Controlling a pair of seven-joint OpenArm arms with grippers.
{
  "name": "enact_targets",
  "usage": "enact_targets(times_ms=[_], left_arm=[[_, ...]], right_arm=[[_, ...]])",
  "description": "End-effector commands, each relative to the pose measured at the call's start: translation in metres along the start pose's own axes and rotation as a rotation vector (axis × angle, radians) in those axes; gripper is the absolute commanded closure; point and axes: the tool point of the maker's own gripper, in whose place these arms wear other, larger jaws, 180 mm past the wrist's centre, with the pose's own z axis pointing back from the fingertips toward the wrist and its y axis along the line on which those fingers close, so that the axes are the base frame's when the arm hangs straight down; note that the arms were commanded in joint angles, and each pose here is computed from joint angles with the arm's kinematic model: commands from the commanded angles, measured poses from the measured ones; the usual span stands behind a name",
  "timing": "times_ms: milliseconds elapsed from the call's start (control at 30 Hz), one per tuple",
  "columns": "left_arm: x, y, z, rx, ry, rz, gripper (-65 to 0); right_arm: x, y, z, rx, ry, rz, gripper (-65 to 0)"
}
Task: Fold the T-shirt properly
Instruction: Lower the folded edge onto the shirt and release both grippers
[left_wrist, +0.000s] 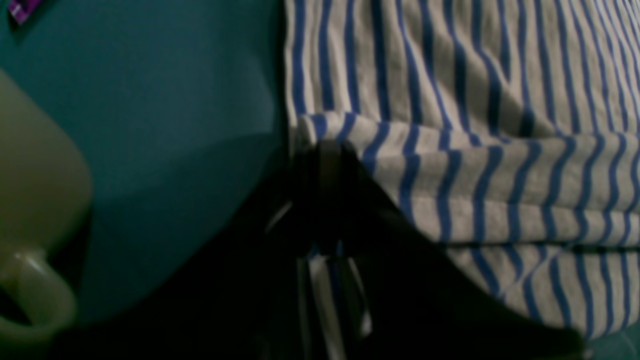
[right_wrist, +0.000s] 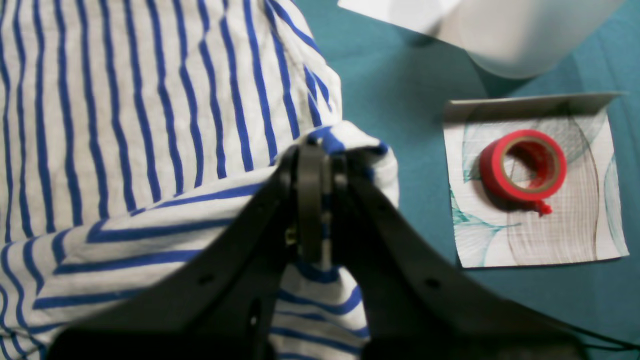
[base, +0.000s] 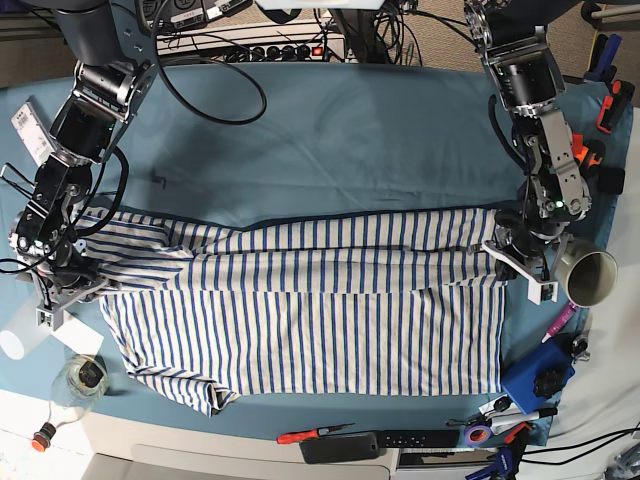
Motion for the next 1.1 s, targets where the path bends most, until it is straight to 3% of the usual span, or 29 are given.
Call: enact_targets(times_ms=[0, 100, 167, 200, 267, 333, 400, 700, 833, 1067], left_arm=[[0.026, 0.0, 0.002, -0.004, -0.077, -0.012, 0.0], [0.027, -0.001, 0.002, -0.007, -0.079, -0.014, 0.0], [0.026, -0.001, 0.002, -0.007, -0.078, -0.014, 0.0], [0.027, -0.001, 0.002, -0.007, -0.078, -0.014, -1.4], [0.027, -0.001, 0.002, -0.007, -0.078, -0.015, -10.7], [0.026, -0.001, 0.002, -0.007, -0.077, -0.015, -19.3], [0.026, 0.0, 0.002, -0.006, -0.071, -0.016, -23.7], [0.031, -0.004, 0.016, 0.001, -0.004, -0.054, -24.0], [0.033, -0.009, 0.026, -0.007, 0.037, -0.065, -27.2], [0.008, -0.017, 0.03, -0.065, 0.092, -0.013, -27.3]], right_arm=[[0.028, -0.011, 0.008, -0.03, -0.072, 0.012, 0.0], [0.028, -0.004, 0.008, 0.008, -0.073, 0.063, -2.1], [0.028, 0.001, 0.008, 0.033, -0.074, 0.087, -11.1], [0.028, 0.001, 0.008, 0.032, -0.074, 0.087, -15.1], [0.028, 0.001, 0.008, 0.032, -0.075, 0.086, -19.1], [0.027, 0.002, 0.008, 0.042, -0.069, 0.078, -19.1], [0.023, 0.007, 0.008, 0.068, -0.047, 0.058, -19.1], [0.032, 0.012, 0.018, 0.095, -0.05, 0.047, -19.1], [0.039, 0.011, 0.028, 0.078, -0.05, 0.069, -19.1], [0.023, 0.007, 0.029, 0.068, 0.042, 0.078, -19.1]])
